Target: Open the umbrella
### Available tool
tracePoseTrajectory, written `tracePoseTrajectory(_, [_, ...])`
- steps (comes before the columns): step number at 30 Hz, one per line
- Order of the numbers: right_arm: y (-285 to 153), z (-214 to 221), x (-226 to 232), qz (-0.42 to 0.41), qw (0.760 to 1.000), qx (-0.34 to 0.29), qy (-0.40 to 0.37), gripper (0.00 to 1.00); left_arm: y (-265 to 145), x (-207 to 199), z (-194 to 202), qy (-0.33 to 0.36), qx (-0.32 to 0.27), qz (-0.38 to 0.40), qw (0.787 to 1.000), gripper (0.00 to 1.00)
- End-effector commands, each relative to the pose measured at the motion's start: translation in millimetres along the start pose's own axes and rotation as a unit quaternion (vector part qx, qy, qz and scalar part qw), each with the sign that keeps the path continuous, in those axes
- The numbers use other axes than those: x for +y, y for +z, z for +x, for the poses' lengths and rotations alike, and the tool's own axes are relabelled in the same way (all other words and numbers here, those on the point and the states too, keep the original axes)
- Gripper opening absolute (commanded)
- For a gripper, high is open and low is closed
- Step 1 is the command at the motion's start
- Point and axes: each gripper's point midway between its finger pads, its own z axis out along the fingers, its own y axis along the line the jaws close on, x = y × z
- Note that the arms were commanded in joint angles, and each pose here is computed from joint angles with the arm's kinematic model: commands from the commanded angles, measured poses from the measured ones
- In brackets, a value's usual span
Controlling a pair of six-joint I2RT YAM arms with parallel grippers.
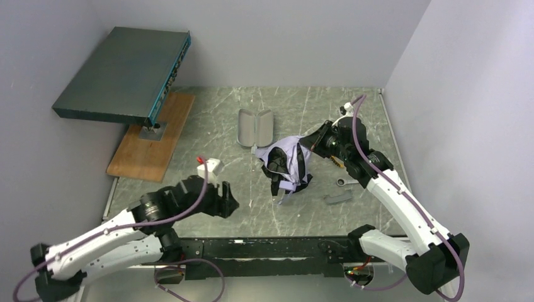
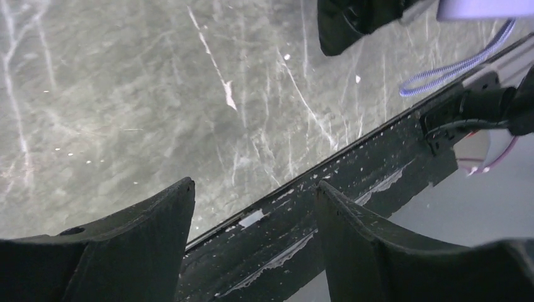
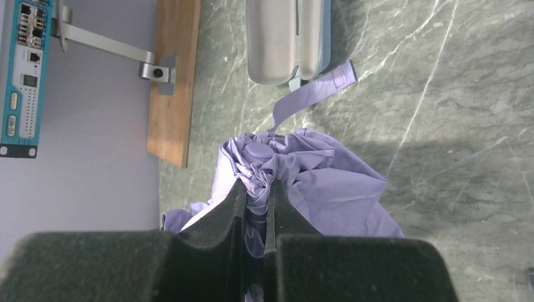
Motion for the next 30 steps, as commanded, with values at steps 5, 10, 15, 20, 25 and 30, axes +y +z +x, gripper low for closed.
tracePoseTrajectory(5, [-33, -13, 34, -0.042, 0.998, -0.024, 0.04, 0.0, -5, -119, -25, 0.093, -0.057, 0.024, 0.994, 0.74])
tracePoseTrajectory(10, [-53, -3, 38, -0.046, 0.998, -0.026, 0.036, 0.0, 15, -168, -25, 0.152, -0.057, 0.0, 0.987, 0.84])
tracePoseTrajectory(15, [-70, 1, 46, -0.068, 0.997, -0.019, 0.04, 0.0, 31, -189, -31, 0.167, -0.064, -0.014, 0.984, 0.91])
tracePoseTrajectory(20, [-82, 0, 51, -0.078, 0.996, -0.02, 0.037, 0.0, 38, -202, -34, 0.163, -0.07, 0.004, 0.984, 0.9])
tracePoseTrajectory(25, [-89, 2, 52, -0.087, 0.995, -0.019, 0.041, 0.0, 49, -213, -28, 0.167, -0.067, 0.021, 0.983, 0.86])
tracePoseTrajectory(30, [-87, 11, 50, -0.097, 0.994, -0.009, 0.058, 0.0, 58, -229, -28, 0.164, -0.069, 0.032, 0.984, 0.83])
